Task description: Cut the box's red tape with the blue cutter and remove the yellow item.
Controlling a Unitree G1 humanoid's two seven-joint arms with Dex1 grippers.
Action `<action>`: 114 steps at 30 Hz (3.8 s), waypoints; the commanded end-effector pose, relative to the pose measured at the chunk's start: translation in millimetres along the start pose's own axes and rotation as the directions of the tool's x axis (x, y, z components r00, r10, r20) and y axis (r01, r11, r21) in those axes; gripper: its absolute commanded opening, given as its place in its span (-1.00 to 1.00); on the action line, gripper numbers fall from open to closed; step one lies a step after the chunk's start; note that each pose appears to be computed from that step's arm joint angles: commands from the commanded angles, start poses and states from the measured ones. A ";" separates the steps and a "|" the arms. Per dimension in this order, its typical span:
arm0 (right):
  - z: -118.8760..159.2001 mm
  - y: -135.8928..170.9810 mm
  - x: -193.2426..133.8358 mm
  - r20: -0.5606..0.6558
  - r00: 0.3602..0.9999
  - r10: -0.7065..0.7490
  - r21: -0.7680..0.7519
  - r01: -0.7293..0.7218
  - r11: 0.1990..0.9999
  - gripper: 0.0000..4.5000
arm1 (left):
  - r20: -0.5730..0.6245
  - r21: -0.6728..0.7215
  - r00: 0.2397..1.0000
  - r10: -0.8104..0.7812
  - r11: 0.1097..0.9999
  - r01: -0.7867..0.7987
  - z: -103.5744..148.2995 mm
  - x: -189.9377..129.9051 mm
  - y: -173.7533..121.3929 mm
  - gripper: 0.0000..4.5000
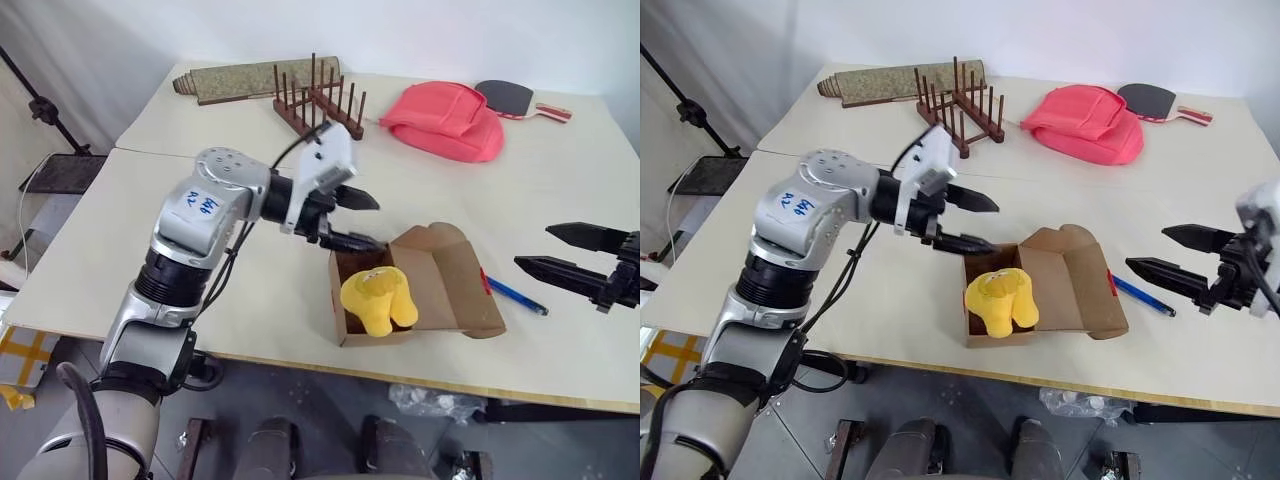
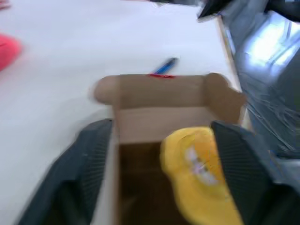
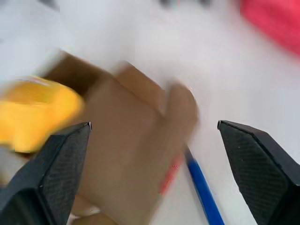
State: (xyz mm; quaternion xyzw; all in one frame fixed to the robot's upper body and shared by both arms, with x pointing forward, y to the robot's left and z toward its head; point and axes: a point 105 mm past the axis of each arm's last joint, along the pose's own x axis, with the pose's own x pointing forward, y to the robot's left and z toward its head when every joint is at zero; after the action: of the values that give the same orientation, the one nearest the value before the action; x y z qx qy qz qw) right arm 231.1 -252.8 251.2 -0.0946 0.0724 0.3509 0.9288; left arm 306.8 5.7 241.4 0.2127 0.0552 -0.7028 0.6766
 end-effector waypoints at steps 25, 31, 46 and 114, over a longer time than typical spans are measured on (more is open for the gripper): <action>-8.3 31.0 -18.9 0.047 0.992 -0.114 -0.095 0.118 0.988 1.00 | -0.321 0.174 0.940 -0.113 0.969 0.176 -48.8 30.3 9.3 -0.57; -6.4 26.8 -18.7 0.046 0.992 -0.116 -0.105 0.120 0.987 1.00 | -0.324 0.199 0.941 -0.102 0.965 0.173 -39.4 23.9 14.8 -0.99; -6.0 24.6 -16.0 0.044 0.993 -0.111 -0.101 0.115 0.988 1.00 | -0.093 0.142 0.993 -0.077 0.986 0.090 16.7 4.5 19.8 -0.99; -95.4 -49.1 25.3 -0.221 0.943 0.248 -0.149 -0.284 0.947 1.00 | 0.097 -0.262 0.808 0.581 0.798 -0.542 -155.8 -158.8 -69.9 0.99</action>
State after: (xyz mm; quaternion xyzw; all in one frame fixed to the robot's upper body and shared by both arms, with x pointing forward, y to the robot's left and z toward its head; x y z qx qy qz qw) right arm 275.8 -292.4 150.3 -0.1808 0.1722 0.4671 0.8482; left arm 275.3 204.3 140.7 0.0608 0.0260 -0.4768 0.8765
